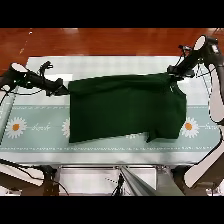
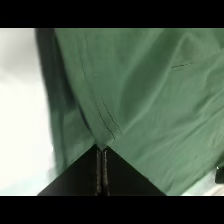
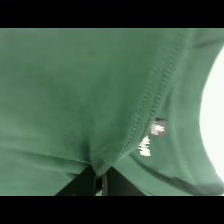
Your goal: Fold the shirts.
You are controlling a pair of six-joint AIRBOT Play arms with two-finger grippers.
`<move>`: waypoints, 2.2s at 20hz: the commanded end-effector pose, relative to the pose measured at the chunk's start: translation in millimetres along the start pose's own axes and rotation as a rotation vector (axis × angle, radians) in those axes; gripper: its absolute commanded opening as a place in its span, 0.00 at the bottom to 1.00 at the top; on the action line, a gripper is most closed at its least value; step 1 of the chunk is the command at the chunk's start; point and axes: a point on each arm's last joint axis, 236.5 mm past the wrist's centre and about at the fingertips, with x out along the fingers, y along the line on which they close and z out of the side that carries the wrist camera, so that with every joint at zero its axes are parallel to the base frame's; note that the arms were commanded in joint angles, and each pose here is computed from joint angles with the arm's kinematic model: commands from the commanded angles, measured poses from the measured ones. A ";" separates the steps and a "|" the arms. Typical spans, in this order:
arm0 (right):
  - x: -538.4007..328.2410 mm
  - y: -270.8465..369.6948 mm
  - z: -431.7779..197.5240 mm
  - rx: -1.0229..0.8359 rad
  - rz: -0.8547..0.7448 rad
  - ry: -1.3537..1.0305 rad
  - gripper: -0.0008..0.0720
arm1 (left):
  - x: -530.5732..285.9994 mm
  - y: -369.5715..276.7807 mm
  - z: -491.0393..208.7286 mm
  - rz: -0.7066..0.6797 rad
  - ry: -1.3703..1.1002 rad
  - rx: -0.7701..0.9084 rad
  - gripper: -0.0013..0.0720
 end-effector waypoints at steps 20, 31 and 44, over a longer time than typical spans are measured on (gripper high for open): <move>-82.3 -78.8 -60.9 0.025 -0.131 0.108 0.54 | -103.4 22.5 -10.9 -0.005 -0.016 -0.061 0.20; -47.9 -104.8 -190.5 0.271 0.248 0.093 0.75 | -49.4 61.3 -188.1 -0.084 0.151 -0.337 0.79; -44.7 -98.5 -194.1 0.247 0.243 0.023 0.74 | 53.1 0.5 -205.2 -0.071 0.308 -0.264 0.79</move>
